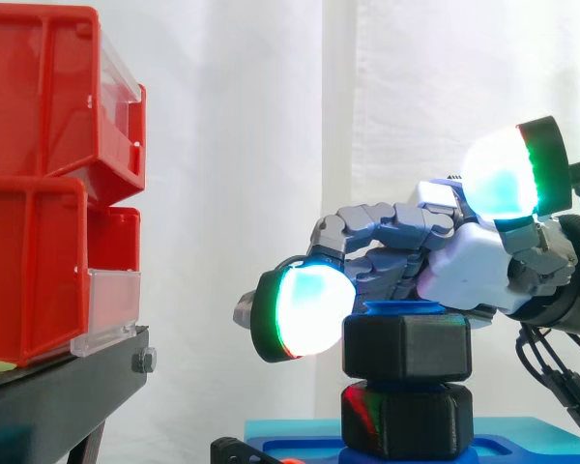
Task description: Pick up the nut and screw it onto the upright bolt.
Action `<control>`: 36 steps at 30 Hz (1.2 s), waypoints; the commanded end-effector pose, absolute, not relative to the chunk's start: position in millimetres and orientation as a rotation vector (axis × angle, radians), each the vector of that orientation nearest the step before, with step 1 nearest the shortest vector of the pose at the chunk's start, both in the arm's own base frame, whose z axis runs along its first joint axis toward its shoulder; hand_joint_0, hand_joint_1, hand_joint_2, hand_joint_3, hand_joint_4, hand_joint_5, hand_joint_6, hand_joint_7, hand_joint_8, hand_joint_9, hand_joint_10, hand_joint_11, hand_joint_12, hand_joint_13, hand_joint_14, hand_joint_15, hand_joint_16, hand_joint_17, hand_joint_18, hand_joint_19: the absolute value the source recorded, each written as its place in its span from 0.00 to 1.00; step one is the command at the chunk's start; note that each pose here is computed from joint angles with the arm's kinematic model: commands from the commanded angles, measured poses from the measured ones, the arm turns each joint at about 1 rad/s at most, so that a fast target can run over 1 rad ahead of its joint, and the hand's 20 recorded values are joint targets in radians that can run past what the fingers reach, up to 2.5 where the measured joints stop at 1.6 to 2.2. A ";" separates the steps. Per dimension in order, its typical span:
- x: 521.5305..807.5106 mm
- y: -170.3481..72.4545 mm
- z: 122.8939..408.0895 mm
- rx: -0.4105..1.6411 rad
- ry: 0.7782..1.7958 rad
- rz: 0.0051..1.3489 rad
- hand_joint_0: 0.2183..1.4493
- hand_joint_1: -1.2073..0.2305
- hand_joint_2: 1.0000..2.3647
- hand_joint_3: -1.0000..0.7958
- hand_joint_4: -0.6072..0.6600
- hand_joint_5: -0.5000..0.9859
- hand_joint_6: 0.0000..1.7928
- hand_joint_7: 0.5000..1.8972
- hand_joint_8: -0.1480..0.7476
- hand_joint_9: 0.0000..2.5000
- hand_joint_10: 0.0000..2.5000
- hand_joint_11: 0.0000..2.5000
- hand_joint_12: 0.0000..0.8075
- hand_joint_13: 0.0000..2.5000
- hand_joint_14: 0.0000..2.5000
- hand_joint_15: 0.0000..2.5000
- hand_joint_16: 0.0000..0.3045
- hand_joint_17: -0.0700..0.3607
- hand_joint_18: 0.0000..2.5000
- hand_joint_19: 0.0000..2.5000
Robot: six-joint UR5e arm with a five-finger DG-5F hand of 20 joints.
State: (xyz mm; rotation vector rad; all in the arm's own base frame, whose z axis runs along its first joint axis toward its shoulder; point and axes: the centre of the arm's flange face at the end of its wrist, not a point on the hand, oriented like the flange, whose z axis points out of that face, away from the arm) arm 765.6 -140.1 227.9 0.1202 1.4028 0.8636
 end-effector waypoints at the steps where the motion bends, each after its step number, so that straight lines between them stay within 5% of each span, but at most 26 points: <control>1: 764.7 -144.0 227.7 0.120 1.403 0.862 0.15 0.76 0.00 0.28 0.69 0.25 0.28 0.34 0.49 0.19 0.00 0.00 0.44 0.07 0.00 0.00 0.14 0.38 0.00 0.00; 9: 760.5 -159.4 230.4 0.097 1.398 0.864 0.18 0.75 0.00 0.28 0.70 0.30 0.28 0.47 0.49 0.26 0.00 0.00 0.40 0.12 0.00 0.00 0.11 0.34 0.00 0.00; 17: 757.8 -172.9 234.3 0.075 1.390 0.865 0.21 0.72 0.00 0.28 0.53 0.38 0.28 0.63 0.43 0.39 0.00 0.00 0.31 0.24 0.00 0.00 0.07 0.27 0.08 0.00; 29: 761.3 -187.5 255.3 0.037 1.370 0.874 0.21 0.68 0.00 0.28 0.49 0.39 0.33 0.53 0.37 0.58 0.00 0.00 0.21 0.40 0.00 0.00 0.04 0.22 0.28 0.01; 33: 764.8 -193.6 271.5 0.021 1.362 0.882 0.21 0.68 0.00 0.28 0.58 0.39 0.28 0.65 0.41 0.55 0.00 0.00 0.24 0.38 0.00 0.00 0.04 0.23 0.24 0.00; 36: 768.3 -193.3 284.3 0.010 1.362 0.888 0.21 0.69 0.00 0.28 0.63 0.35 0.28 0.55 0.43 0.50 0.00 0.00 0.27 0.34 0.00 0.00 0.06 0.25 0.19 0.00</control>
